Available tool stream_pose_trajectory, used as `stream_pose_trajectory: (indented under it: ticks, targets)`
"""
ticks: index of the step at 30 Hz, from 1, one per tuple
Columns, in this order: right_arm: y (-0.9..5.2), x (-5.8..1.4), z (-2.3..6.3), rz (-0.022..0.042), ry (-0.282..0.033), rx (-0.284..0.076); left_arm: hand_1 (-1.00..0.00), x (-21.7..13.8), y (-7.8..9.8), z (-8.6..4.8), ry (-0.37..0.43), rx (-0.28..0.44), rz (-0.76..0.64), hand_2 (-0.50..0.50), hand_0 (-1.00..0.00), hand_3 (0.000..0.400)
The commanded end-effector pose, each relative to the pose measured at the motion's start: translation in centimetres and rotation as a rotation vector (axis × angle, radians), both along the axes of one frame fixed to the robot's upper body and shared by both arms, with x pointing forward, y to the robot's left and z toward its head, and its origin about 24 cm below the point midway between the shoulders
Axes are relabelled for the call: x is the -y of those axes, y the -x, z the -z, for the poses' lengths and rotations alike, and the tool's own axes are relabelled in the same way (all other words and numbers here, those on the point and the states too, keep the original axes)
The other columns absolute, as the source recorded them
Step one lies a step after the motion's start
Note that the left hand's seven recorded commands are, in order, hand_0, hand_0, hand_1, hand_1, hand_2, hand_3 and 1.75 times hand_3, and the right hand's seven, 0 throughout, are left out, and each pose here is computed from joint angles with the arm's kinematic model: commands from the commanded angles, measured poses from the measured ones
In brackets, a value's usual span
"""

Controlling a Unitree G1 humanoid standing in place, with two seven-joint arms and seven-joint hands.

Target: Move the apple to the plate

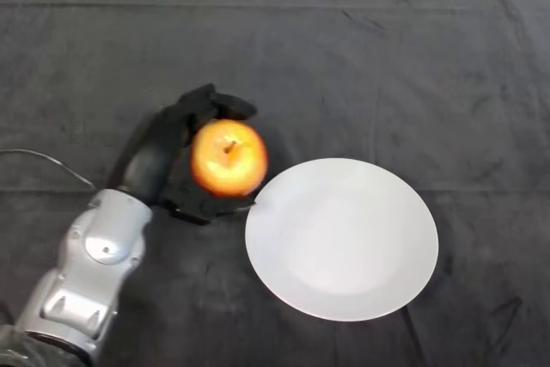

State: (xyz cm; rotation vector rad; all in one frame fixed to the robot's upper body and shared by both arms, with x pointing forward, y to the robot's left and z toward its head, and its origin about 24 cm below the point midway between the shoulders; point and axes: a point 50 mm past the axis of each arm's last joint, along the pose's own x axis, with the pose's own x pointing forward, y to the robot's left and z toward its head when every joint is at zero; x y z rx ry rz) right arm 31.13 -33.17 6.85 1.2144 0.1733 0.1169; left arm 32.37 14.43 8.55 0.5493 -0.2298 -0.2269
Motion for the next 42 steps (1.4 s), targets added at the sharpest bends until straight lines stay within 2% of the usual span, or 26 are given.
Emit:
stream_pose_trajectory:
  ticks: [1, 17, 34, 42]
  targets:
    - [-0.04, 0.67, -0.93, 0.0228, 0.012, 0.032, -1.0, 1.6, 0.1, -2.1, 0.001, 0.114, 0.058, 0.0, -1.0, 0.4]
    - [-0.04, 0.68, -0.95, 0.0229, 0.011, 0.032, -1.0, 6.6, 0.9, -0.6, -0.012, 0.153, 0.194, 0.0, -1.0, 0.4]
    - [-0.04, 0.7, -0.96, 0.0225, 0.009, 0.032, -1.0, 8.1, 1.5, 1.3, -0.02, 0.088, 0.303, 0.0, -1.0, 0.4]
    - [-0.04, 0.7, -0.96, 0.0223, 0.009, 0.032, -1.0, 8.2, 1.5, 1.5, -0.024, 0.062, 0.32, 0.0, -1.0, 0.4]
